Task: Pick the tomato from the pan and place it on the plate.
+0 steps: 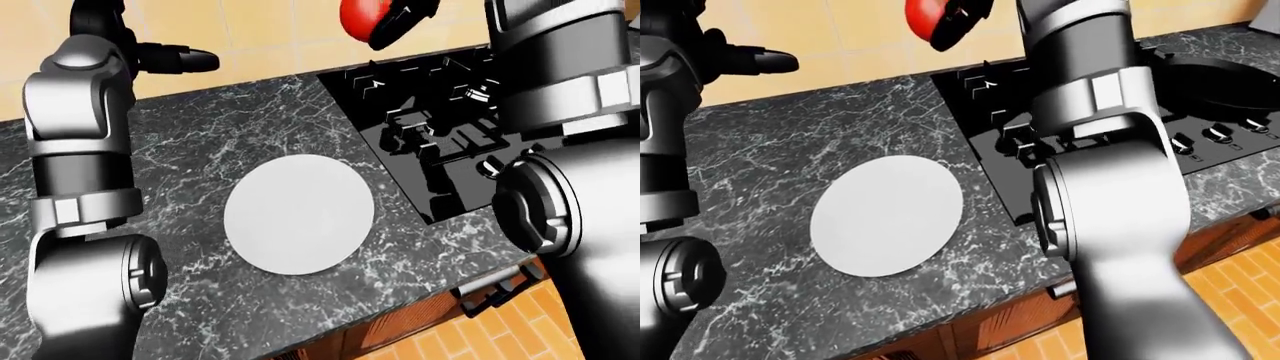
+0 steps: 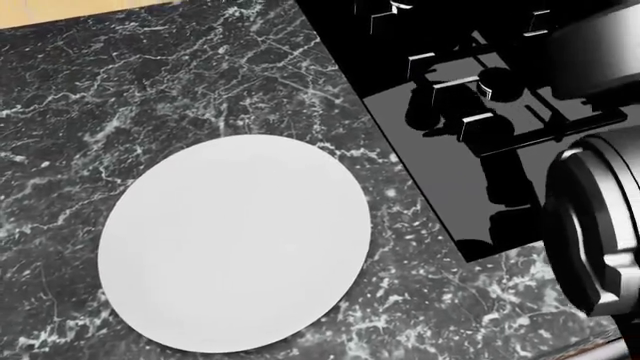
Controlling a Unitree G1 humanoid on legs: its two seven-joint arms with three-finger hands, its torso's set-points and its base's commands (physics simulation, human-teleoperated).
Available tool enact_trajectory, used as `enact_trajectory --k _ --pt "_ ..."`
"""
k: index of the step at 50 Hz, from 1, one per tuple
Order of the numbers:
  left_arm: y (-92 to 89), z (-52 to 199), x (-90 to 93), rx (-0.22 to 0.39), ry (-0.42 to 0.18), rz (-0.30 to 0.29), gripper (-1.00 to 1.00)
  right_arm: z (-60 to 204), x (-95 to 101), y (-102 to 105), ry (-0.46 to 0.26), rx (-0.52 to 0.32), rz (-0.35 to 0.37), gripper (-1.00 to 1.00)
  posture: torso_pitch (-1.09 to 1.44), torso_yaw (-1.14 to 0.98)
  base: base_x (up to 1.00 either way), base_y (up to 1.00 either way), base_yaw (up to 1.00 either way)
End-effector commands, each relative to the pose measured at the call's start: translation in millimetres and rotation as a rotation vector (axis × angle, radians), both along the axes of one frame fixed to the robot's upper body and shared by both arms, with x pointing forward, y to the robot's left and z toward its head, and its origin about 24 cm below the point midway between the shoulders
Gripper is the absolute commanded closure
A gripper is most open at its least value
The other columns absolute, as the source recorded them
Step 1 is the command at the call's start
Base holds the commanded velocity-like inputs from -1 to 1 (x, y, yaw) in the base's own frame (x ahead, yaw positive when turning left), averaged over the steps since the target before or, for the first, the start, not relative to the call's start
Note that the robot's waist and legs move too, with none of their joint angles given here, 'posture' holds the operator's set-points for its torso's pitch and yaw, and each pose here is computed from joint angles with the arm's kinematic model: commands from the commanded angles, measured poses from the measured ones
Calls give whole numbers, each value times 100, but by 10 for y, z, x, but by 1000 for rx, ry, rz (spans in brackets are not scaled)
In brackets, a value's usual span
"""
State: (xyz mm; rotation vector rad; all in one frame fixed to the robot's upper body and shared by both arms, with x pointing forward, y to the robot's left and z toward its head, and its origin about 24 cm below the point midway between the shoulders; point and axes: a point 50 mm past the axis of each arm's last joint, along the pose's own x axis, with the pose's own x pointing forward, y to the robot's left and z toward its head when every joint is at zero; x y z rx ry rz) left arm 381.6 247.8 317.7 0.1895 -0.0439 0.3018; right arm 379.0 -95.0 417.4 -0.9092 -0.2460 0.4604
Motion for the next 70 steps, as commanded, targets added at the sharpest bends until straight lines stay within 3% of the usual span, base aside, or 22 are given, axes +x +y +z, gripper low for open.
enact_trajectory --k 1,15,24,25,26,48,70 --pt "-2 276 -80 24 -117 -2 -100 206 -132 62 -85 -30 26 100 0 0 0 0 0" --pt "33 202 -59 24 -109 8 -100 -53 -98 263 -4 -200 59 100 0 0 0 0 0" --pt "50 167 -47 22 -104 12 -100 -202 -121 382 49 -265 94 100 0 0 0 0 0" --pt "53 142 -39 20 -101 12 -100 -372 -169 568 89 -317 142 100 0 0 0 0 0" --pt "55 136 -38 20 -100 12 -100 -403 -201 593 97 -324 150 100 0 0 0 0 0" --pt "66 88 -19 20 -94 14 -100 -549 -435 889 123 -391 217 100 0 0 0 0 0" --pt "82 48 -7 16 -90 14 -100 -718 -465 1094 124 -410 237 100 0 0 0 0 0"
